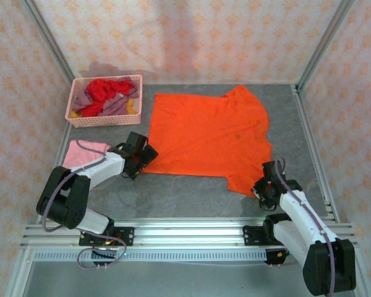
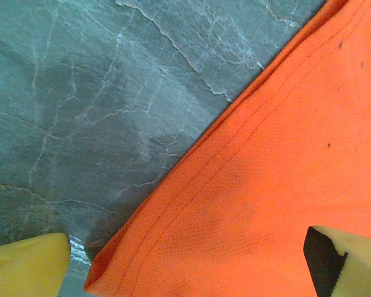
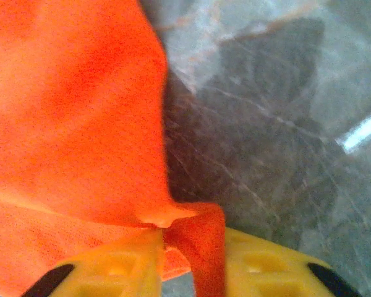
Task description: Fold and stack the t-shirts
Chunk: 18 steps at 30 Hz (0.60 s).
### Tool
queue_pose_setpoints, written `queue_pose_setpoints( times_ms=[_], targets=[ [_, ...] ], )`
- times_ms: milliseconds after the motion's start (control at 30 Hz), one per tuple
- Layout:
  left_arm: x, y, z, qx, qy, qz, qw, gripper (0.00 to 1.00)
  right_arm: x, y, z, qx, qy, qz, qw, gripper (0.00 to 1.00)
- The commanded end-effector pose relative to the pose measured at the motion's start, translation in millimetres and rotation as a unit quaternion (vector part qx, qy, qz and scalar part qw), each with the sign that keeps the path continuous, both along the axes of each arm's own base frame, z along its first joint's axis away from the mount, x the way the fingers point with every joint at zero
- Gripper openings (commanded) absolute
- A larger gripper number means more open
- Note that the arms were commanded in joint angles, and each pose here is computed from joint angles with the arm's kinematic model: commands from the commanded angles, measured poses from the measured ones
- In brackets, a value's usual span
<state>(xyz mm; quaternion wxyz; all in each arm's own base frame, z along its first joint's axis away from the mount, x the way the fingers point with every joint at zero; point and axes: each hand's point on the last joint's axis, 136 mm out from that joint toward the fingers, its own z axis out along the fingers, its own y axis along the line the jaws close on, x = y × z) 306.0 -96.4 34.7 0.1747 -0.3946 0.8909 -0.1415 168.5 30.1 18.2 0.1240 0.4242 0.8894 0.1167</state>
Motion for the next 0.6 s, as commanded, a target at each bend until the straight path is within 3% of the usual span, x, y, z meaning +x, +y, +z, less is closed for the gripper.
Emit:
queue_pose_setpoints(
  times_ms=[0,67,267,300,400,467,567],
  targets=[
    [9,0,4,-0.001,-0.008,0.003,1.0,0.98,25,0,15,-0.002,-0.054,0.004,0.999,0.08],
    [8,-1,2,-0.003,-0.007,0.004,1.0,0.98,24,4,16,0.007,-0.053,0.007,0.999,0.0],
    [9,-1,1,-0.003,-0.007,0.004,1.0,0.98,23,12,24,0.034,-0.07,0.011,0.997,0.0],
    [10,-1,1,-0.002,-0.007,0.003,1.0,0.98,24,13,26,0.036,-0.074,0.015,0.996,0.07],
    [10,-2,1,-0.002,-0.006,0.002,1.0,0.98,18,7,26,0.018,-0.056,0.009,0.998,0.55],
    [10,-2,1,-0.002,-0.007,0.001,1.0,0.98,12,-3,24,-0.009,-0.034,-0.001,0.999,0.65],
    [10,-2,1,-0.002,-0.007,0.0,1.0,0.98,5,-17,22,-0.048,-0.012,-0.009,0.999,0.7]
  ],
)
